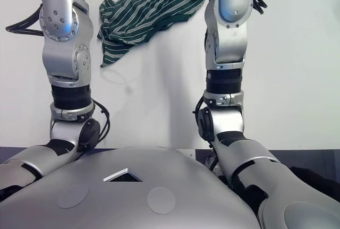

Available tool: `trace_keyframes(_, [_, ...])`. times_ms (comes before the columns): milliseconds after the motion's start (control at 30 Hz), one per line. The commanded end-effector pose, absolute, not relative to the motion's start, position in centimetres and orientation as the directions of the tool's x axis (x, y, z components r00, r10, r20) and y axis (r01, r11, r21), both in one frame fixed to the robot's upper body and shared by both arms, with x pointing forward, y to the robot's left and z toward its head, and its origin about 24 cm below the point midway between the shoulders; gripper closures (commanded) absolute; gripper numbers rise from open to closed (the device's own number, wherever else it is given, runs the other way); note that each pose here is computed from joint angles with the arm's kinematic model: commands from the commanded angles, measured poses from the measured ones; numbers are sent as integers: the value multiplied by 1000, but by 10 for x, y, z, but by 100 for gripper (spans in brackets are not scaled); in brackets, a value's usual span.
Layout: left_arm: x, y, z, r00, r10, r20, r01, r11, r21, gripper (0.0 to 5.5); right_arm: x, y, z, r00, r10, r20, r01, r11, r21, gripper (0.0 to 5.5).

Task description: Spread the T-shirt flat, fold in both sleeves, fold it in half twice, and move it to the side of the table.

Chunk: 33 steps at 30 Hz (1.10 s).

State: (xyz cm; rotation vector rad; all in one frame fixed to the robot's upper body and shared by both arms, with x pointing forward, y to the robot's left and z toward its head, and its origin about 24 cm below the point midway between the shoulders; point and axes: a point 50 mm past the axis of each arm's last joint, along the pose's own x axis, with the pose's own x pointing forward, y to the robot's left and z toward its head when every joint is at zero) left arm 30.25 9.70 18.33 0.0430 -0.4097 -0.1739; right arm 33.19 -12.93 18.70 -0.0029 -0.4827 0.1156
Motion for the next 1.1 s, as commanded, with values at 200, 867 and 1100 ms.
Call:
trace_keyframes(200, [250, 93, 90, 780, -618, -101, 501, 520, 692, 147, 334, -157, 175, 913, 60, 403, -29, 996, -82, 322])
trace_keyframes(867, [259, 103, 39, 826, -512, -238, 381, 194, 904, 229, 336, -146, 169, 926, 48, 375, -33, 998, -44, 322])
trace_keyframes(1100, [259, 106, 29, 823, -489, -288, 439, 226, 870, 352, 335, -145, 168, 927, 43, 373, -30, 999, -40, 322])
